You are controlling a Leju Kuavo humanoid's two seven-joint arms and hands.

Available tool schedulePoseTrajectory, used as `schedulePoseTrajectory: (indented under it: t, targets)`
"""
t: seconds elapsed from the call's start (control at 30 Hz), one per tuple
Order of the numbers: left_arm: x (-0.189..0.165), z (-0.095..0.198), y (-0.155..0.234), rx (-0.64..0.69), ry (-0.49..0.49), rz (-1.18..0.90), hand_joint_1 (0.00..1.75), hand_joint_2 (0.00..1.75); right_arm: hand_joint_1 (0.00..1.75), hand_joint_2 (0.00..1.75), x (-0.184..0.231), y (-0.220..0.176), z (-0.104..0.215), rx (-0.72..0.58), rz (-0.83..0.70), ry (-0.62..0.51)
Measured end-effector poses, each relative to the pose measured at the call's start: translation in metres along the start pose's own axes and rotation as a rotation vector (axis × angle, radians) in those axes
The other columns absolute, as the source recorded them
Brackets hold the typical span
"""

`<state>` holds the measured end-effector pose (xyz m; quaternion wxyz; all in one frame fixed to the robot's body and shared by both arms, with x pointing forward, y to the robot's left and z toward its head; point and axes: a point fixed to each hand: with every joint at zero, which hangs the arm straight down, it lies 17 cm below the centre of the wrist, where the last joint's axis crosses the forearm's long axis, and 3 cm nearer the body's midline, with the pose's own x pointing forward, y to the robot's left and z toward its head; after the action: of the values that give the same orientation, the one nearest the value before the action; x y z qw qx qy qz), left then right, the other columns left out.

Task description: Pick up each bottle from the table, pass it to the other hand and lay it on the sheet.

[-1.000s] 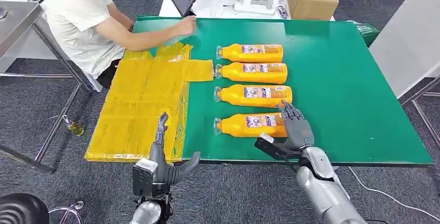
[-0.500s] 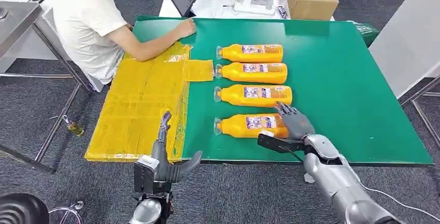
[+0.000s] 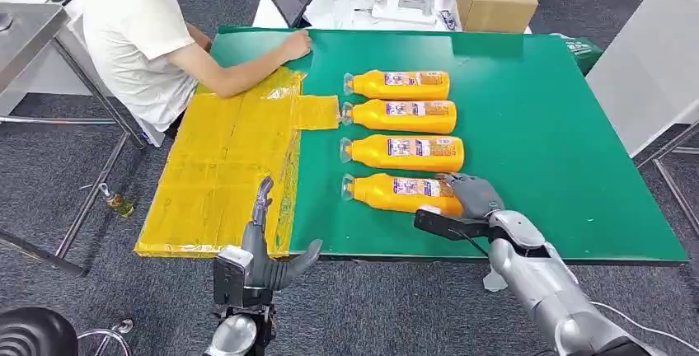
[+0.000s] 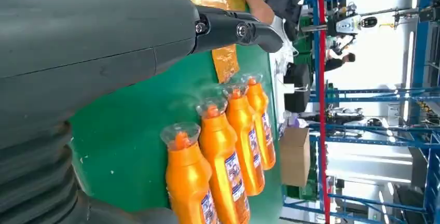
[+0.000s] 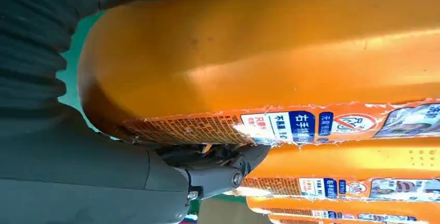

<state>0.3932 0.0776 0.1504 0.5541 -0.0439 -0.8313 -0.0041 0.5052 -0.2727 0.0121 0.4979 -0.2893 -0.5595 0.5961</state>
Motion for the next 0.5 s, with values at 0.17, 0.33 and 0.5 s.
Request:
schedulePoseTrajectory:
  t: [0.17, 0.33, 0.5]
  targets:
    - [0.000, -0.002, 0.000, -0.001, -0.002, -0.001, 0.00, 1.75, 1.71, 1.75, -0.001, 0.001, 0.001, 0.005, 0.006, -0.003]
    - [-0.001, -0.002, 0.000, 0.000, 0.004, 0.013, 0.00, 1.75, 1.59, 1.75, 0.004, 0.002, 0.003, -0.007, -0.048, -0.020]
    - [-0.016, -0.002, -0.004, 0.034, 0.141, 0.266, 0.00, 1.75, 1.50, 1.75, 0.033, 0.000, 0.011, -0.085, -0.255, -0.094]
